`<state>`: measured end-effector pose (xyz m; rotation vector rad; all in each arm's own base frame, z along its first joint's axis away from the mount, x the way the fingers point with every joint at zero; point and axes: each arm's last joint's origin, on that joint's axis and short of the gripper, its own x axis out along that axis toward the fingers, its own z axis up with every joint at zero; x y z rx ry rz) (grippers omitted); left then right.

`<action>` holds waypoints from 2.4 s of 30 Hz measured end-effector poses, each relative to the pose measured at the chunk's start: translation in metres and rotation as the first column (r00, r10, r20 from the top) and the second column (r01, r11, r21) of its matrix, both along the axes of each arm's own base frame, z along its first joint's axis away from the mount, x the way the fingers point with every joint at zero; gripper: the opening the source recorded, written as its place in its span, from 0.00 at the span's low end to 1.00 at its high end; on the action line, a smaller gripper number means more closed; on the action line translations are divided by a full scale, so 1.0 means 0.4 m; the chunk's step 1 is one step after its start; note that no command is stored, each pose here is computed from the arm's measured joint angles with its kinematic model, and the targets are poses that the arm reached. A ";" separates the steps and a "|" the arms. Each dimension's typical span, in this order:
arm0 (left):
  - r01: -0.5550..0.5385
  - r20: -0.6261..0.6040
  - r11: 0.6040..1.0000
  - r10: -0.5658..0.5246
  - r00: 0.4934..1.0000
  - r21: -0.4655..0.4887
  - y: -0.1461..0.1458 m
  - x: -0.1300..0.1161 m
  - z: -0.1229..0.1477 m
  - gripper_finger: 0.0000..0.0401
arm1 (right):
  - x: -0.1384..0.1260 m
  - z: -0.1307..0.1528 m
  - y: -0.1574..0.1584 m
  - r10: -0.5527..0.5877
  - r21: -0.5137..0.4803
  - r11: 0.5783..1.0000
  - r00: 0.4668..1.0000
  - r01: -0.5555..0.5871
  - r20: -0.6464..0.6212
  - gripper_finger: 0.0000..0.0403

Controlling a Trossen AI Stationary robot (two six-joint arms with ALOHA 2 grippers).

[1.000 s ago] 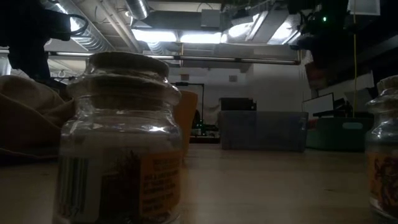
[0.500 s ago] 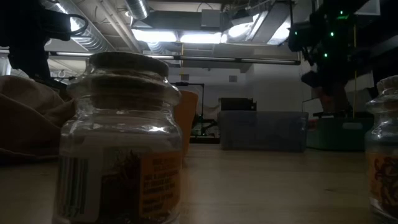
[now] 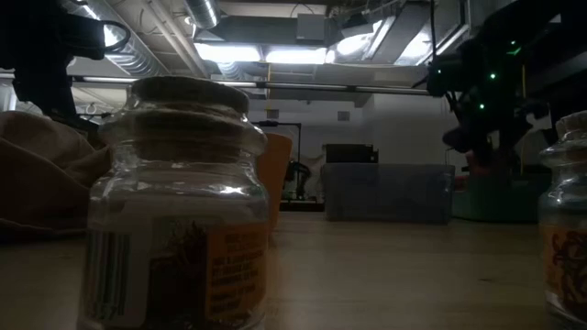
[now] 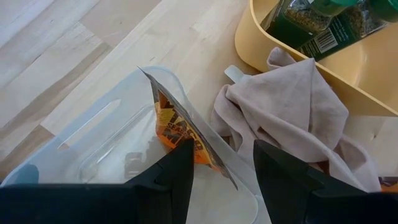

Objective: Sort spices by type
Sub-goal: Put the red seasoning can into the green bin, then put the right brown seasoning bottle into the gray bin

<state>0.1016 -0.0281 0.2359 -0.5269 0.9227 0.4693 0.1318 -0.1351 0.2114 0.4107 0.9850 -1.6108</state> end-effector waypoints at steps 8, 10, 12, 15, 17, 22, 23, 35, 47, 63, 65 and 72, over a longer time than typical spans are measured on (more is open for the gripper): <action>0.002 0.000 1.000 -0.002 1.000 0.002 0.000 0.000 0.000 0.37 | -0.001 -0.040 0.004 0.011 0.017 1.000 0.999 -0.011 0.045 0.56; 0.004 -0.001 1.000 -0.004 1.000 0.003 0.000 0.000 0.000 0.37 | -0.003 -0.048 0.005 0.010 0.008 1.000 0.999 -0.010 0.048 0.57; 0.006 -0.001 1.000 -0.006 1.000 0.004 0.000 0.000 0.000 0.37 | -0.004 -0.052 0.006 0.009 0.008 1.000 0.999 -0.009 0.043 0.58; 0.006 -0.001 1.000 -0.006 1.000 0.004 0.000 0.000 0.000 0.37 | -0.004 -0.052 0.006 0.007 0.004 1.000 0.999 -0.007 0.038 0.61; 0.006 -0.001 1.000 -0.006 1.000 0.004 0.000 0.000 0.000 0.37 | -0.004 -0.052 0.006 0.007 0.002 1.000 0.999 -0.007 0.039 0.63; 0.006 -0.001 1.000 -0.006 1.000 0.004 0.000 0.000 0.000 0.37 | -0.003 -0.052 0.005 0.008 -0.002 1.000 0.999 -0.008 0.045 0.63; 0.006 -0.001 1.000 -0.006 1.000 0.004 0.000 0.000 0.000 0.37 | -0.003 -0.052 0.004 0.008 -0.002 1.000 0.999 -0.008 0.047 0.63; 0.005 -0.001 1.000 -0.005 1.000 0.004 0.000 0.000 0.000 0.37 | 0.001 -0.017 0.005 0.072 0.081 0.994 0.997 -0.072 0.010 0.63; 0.011 -0.002 1.000 -0.011 1.000 0.007 0.000 0.000 0.000 0.37 | 0.055 0.146 0.016 0.225 0.203 0.942 0.951 -0.268 0.211 0.63; 0.016 -0.003 1.000 -0.016 1.000 0.010 0.000 0.000 0.000 0.37 | 0.200 0.179 0.264 0.610 0.113 0.705 0.680 -0.700 0.408 0.63; 0.016 -0.002 1.000 -0.016 1.000 0.010 0.000 0.000 0.000 0.37 | 0.215 0.185 0.302 0.640 0.074 0.667 0.621 -0.741 0.452 0.63; -0.001 -0.003 1.000 0.001 1.000 -0.025 -0.001 -0.001 0.000 0.37 | 0.250 0.212 0.445 0.707 -0.086 0.524 0.377 -0.847 0.598 0.63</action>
